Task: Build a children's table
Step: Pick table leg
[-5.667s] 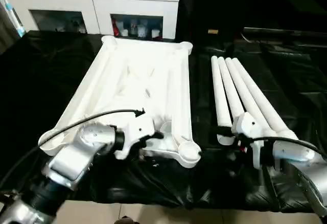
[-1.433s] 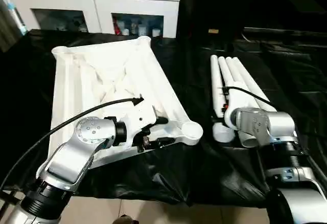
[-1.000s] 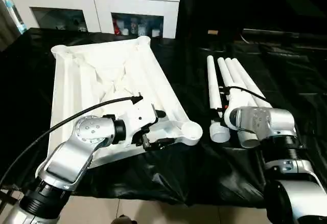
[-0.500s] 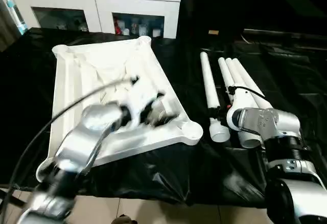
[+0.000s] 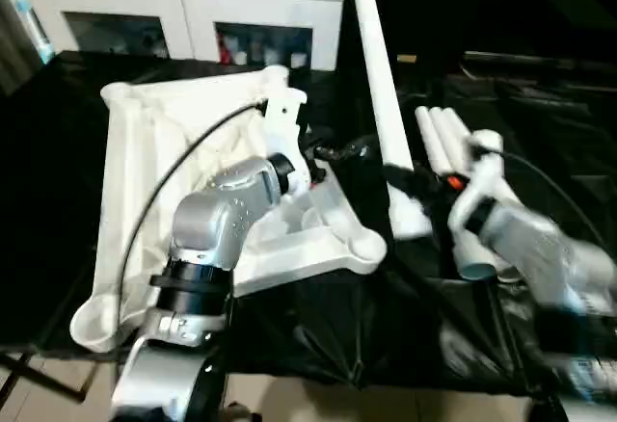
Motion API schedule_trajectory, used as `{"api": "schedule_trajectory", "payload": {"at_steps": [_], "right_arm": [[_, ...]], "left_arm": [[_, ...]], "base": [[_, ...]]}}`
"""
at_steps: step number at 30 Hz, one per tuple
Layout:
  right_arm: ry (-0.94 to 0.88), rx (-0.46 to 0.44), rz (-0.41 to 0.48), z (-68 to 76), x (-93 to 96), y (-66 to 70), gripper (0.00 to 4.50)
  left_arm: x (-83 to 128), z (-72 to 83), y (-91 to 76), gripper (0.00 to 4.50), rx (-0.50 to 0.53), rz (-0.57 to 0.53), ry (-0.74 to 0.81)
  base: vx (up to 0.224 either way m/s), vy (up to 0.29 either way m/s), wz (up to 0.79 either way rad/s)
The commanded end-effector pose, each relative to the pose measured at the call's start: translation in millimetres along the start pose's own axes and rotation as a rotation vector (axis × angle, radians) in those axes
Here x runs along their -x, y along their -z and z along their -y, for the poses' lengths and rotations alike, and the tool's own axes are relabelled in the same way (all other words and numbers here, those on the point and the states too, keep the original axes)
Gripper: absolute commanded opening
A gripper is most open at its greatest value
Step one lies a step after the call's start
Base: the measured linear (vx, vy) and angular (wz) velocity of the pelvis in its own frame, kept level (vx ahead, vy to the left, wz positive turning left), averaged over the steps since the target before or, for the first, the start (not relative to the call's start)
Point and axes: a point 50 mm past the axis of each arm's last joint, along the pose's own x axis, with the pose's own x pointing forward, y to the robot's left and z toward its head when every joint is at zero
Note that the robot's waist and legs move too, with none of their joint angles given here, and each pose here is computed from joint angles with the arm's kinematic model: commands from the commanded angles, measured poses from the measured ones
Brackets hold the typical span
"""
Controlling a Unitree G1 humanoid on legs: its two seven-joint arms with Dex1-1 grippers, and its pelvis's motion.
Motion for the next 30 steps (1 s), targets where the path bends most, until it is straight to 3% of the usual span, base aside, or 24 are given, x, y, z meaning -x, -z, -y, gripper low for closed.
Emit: {"api": "schedule_trajectory", "payload": {"at_steps": [1, 7, 14, 15, 18, 20, 22, 30], "right_arm": [[-0.077, 0.039, 0.051, -11.1, 3.3, -13.5, 1.88], [-0.129, 0.053, 0.027, -18.4, 4.7, -9.7, 1.88], [-0.116, 0.081, -0.019, -19.3, -1.1, -6.8, 1.88], [-0.117, 0.082, -0.019, -19.4, -1.2, -6.8, 1.88], [-0.112, 0.123, -0.049, -23.2, -7.7, -5.9, 1.88], [-0.07, 0.221, -0.13, -28.3, -19.4, 2.3, 1.88], [-0.01, 0.259, -0.133, -30.2, -29.4, 3.6, 1.88], [-0.003, 0.284, -0.119, -42.5, -41.4, 4.7, 1.88]], "left_arm": [[-3, 9.7, -5.7, 4.5, 0.021, 0.008, 0.054], [-6, 21.3, -15.4, 4.5, 0.164, 0.046, 0.124], [-5, 28.7, -19.1, 4.5, 0.194, 0.062, 0.164], [-5, 28.8, -19.1, 4.23, 0.194, 0.062, 0.164], [-8, 25.8, -16.1, 3.98, 0.184, 0.036, 0.091], [-13, 21.9, -15.0, 3.76, 0.181, 0.025, -0.002], [-18, 19.6, -16.9, 3.66, 0.177, 0.037, -0.061], [-20, 14.1, -22.8, 2.88, 0.148, 0.073, -0.154]], "base": [[0.0, 0.0, 0.0], [0.0, 0.0, 0.0], [0.0, 0.0, 0.0], [0.0, 0.0, 0.0], [0.0, 0.0, 0.0], [0.0, 0.0, 0.0], [0.0, 0.0, 0.0], [0.0, 0.0, 0.0]]}}
